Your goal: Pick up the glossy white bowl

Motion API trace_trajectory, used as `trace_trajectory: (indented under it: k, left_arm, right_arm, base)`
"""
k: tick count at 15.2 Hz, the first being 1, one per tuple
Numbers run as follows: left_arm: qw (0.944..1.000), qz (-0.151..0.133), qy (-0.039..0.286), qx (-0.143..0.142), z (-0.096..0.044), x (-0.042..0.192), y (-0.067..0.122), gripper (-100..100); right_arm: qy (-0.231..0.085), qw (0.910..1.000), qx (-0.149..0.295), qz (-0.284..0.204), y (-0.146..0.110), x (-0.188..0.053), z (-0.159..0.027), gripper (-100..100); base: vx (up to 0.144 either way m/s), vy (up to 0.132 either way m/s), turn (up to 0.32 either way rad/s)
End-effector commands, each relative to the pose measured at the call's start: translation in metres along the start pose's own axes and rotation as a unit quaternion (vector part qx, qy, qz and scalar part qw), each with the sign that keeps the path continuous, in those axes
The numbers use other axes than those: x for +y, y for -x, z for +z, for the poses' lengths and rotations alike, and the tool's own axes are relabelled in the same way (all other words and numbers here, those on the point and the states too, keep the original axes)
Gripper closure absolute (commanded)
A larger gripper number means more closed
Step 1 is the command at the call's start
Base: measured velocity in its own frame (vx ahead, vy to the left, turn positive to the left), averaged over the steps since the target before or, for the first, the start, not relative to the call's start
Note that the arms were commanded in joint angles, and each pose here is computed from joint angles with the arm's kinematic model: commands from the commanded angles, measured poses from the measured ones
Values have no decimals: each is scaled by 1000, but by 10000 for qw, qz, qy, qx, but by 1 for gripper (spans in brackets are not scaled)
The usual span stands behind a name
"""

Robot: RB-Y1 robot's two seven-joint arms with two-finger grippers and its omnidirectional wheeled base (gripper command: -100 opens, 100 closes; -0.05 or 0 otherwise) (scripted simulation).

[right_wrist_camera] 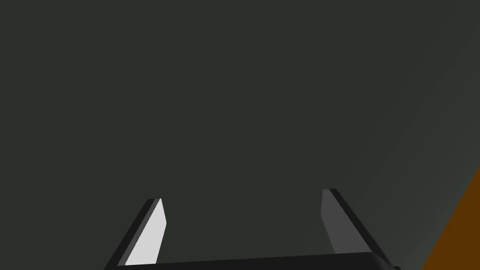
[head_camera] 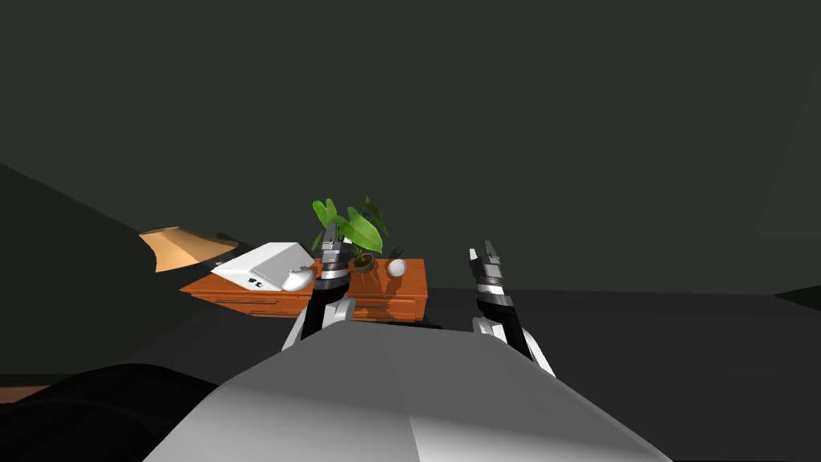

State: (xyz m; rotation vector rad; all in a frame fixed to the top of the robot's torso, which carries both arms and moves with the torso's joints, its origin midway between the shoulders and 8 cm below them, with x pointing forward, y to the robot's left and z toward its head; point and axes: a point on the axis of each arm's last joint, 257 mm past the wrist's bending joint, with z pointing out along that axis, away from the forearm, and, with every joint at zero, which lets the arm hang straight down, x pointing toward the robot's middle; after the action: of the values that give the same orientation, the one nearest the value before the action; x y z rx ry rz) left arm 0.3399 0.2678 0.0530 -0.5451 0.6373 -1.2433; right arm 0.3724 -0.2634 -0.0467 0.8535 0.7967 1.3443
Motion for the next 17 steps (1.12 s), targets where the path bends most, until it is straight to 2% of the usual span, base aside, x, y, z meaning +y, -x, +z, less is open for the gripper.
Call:
trace_trajectory:
  k: [1,2,5,6,8,9,10,11,12,13,14,15,16,17]
  left_arm:
    - [9997,9,159,202,-2,14,-6,-100]
    - [9997,9,159,202,-2,14,-6,-100]
    - [9974,-29,565,438,-7,49,-12,-100]
    - [9974,-29,574,439,-7,50,-12,-100]
    - [9938,-74,956,570,-14,81,-14,-100]
    - [9936,-73,977,570,-14,83,-14,-100]
    - [9906,-97,1211,627,-19,102,-15,-100]
    - [9906,-97,1211,627,-19,102,-15,-100]
    - [9872,-123,1441,676,-24,120,-15,-100]
    - [9868,-121,1464,676,-25,123,-15,-100]
    - [9824,-145,1716,719,-31,142,-14,-100]
    - [9821,-144,1736,719,-32,144,-14,-100]
    - [9774,-171,1969,755,-37,162,-13,-100]
    - [9763,-165,2022,754,-40,166,-13,-100]
  right_arm:
    - [0,10000,0,0,0,0,0,0]
    - [1,10000,0,0,0,0,0,0]
    - [1,10000,1,0,0,0,0,0]
    - [1,10000,1,0,0,0,0,0]
    - [1,10000,1,0,0,0,0,0]
    - [1,10000,1,0,0,0,0,0]
    - [1,10000,1,0,0,0,0,0]
    - [1,10000,1,0,0,0,0,0]
    - [0,10000,0,0,0,0,0,0]
    - [1,10000,1,0,0,0,0,0]
    - [1,10000,1,0,0,0,0,0]
    - [1,10000,1,0,0,0,0,0]
    - [1,10000,0,0,0,0,0,0]
    - [1,10000,1,0,0,0,0,0]
  base:
    - [-18,6,-94]
    - [-29,13,-119]
    - [-38,28,-169]
    - [-38,34,-145]
    - [-42,30,-189]
    - [-41,35,-184]
    - [-39,33,-206]
    - [-33,32,-139]
    - [-32,33,-182]
    - [-30,31,-179]
    - [-33,26,-184]
    - [-36,26,-160]
    - [-49,29,-237]
    - [-45,27,-217]
